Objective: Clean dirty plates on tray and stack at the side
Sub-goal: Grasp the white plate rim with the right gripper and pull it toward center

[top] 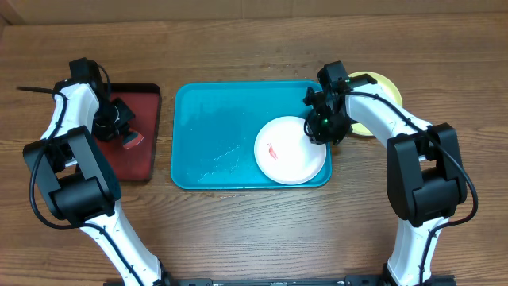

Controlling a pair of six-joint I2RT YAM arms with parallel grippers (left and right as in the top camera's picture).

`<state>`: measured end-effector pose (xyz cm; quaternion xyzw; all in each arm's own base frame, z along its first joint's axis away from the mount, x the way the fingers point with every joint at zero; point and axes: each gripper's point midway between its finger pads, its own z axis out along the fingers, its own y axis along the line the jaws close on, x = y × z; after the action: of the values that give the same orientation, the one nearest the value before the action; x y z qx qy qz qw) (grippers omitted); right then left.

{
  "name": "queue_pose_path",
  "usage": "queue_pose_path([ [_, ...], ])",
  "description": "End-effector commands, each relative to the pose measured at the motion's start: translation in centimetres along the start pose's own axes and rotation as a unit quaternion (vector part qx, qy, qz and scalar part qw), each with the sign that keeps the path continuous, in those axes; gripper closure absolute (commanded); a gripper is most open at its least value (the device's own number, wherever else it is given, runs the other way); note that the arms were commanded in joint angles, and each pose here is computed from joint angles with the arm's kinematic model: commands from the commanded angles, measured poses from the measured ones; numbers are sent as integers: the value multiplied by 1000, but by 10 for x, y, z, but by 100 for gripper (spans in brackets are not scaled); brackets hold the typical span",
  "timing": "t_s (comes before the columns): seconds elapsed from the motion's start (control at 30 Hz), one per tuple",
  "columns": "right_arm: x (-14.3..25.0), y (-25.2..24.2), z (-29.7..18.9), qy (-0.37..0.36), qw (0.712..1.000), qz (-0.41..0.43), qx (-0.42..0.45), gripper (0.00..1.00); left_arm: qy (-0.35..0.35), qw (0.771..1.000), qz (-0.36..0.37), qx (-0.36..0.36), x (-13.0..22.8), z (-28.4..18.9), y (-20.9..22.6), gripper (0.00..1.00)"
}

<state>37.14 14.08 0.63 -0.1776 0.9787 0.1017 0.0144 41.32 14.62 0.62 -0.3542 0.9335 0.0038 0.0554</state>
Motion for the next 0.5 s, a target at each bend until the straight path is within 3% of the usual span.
queue_pose_path([
  [0.0, 3, 0, 4, 1, 999, 35, 1, 84, 30, 999, 7, -10, 16, 16, 7, 96],
  [0.17, -14, 20, 5, -30, 997, 61, -35, 96, 30, 999, 6, -10, 16, 16, 7, 96],
  [0.47, -59, 64, 5, -113, 989, 74, -67, 96, 29, 1000, 7, -10, 15, 16, 7, 96],
])
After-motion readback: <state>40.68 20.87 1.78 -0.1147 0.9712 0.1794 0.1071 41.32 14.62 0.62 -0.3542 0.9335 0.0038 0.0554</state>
